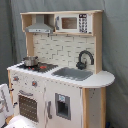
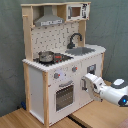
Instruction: Play with the kitchen
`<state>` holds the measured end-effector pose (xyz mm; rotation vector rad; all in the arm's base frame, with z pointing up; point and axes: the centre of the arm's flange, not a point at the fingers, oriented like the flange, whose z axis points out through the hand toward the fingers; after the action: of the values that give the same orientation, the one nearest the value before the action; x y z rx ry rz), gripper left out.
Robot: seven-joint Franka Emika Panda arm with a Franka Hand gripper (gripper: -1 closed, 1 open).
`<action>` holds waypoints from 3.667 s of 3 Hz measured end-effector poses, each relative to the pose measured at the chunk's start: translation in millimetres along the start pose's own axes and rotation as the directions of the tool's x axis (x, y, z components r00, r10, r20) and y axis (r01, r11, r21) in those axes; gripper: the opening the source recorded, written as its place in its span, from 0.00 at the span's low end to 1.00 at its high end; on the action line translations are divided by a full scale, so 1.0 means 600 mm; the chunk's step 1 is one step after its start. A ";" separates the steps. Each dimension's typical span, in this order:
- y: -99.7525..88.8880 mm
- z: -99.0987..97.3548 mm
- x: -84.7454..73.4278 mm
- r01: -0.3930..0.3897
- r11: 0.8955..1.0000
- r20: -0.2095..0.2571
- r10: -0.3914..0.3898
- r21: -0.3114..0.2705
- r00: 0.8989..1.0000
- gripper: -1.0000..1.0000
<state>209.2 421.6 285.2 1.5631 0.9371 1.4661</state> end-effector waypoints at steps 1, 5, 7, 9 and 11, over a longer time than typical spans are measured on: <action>-0.007 0.024 -0.007 -0.057 0.998 -0.011 0.058 0.028 0.998 1.00; -0.021 0.130 -0.031 -0.176 0.972 -0.039 0.184 0.153 0.982 1.00; -0.025 0.184 -0.058 -0.175 0.966 -0.031 0.184 0.190 0.982 1.00; -0.041 0.226 -0.035 -0.197 0.964 -0.019 0.203 0.180 0.979 1.00; -0.037 0.227 -0.028 -0.248 0.960 0.015 0.249 0.132 0.968 0.00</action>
<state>343.7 408.3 254.2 1.8315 0.8788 1.6045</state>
